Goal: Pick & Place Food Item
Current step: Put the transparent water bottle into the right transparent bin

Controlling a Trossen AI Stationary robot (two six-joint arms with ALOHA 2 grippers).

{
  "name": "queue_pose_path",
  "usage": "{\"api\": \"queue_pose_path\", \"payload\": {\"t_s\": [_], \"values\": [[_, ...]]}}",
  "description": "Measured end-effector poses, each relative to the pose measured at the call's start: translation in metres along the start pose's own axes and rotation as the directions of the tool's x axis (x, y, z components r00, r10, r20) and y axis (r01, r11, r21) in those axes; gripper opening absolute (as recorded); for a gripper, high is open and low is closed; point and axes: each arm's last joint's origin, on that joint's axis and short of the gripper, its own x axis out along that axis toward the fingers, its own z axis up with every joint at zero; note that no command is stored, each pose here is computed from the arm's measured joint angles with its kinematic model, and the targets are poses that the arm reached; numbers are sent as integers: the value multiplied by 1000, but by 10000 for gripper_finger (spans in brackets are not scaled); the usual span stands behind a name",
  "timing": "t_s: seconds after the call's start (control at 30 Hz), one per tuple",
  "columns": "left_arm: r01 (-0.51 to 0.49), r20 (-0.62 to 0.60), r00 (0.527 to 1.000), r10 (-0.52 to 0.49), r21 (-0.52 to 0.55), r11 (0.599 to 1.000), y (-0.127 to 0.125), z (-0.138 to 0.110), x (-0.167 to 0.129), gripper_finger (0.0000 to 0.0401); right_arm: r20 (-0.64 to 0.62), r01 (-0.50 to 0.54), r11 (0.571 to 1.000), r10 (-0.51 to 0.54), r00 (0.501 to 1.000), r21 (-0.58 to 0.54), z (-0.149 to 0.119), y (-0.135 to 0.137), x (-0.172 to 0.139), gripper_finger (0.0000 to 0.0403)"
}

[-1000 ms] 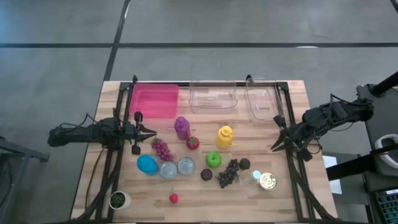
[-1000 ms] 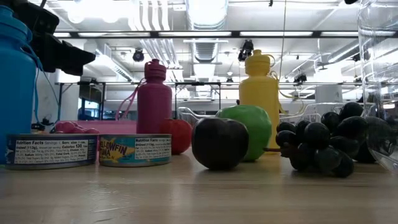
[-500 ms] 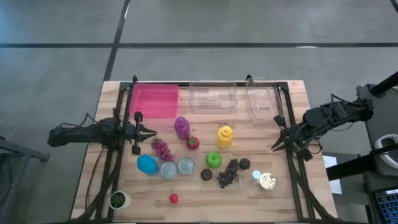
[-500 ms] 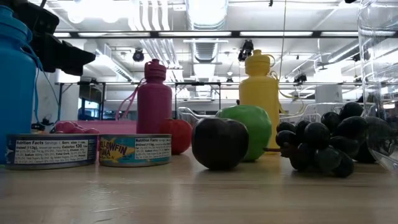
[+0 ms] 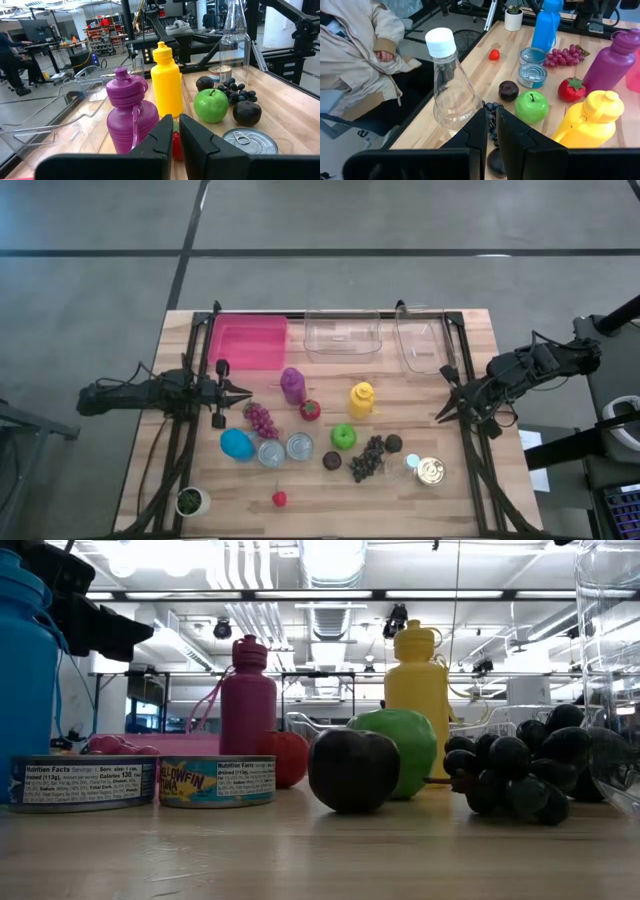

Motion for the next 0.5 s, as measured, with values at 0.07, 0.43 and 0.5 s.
{"api": "queue_pose_path", "payload": {"t_s": [0.07, 0.43, 0.5], "values": [[0, 0, 1000, 0, 0, 1000, 0, 0, 0, 36, 0, 0, 1000, 0, 1000, 3, 0, 0, 0, 38], [0, 0, 1000, 0, 0, 1000, 0, 0, 0, 36, 0, 0, 1000, 0, 1000, 20, 0, 0, 0, 38], [0, 0, 1000, 0, 0, 1000, 0, 0, 0, 36, 1, 0, 1000, 0, 1000, 14, 0, 0, 0, 38]]}}
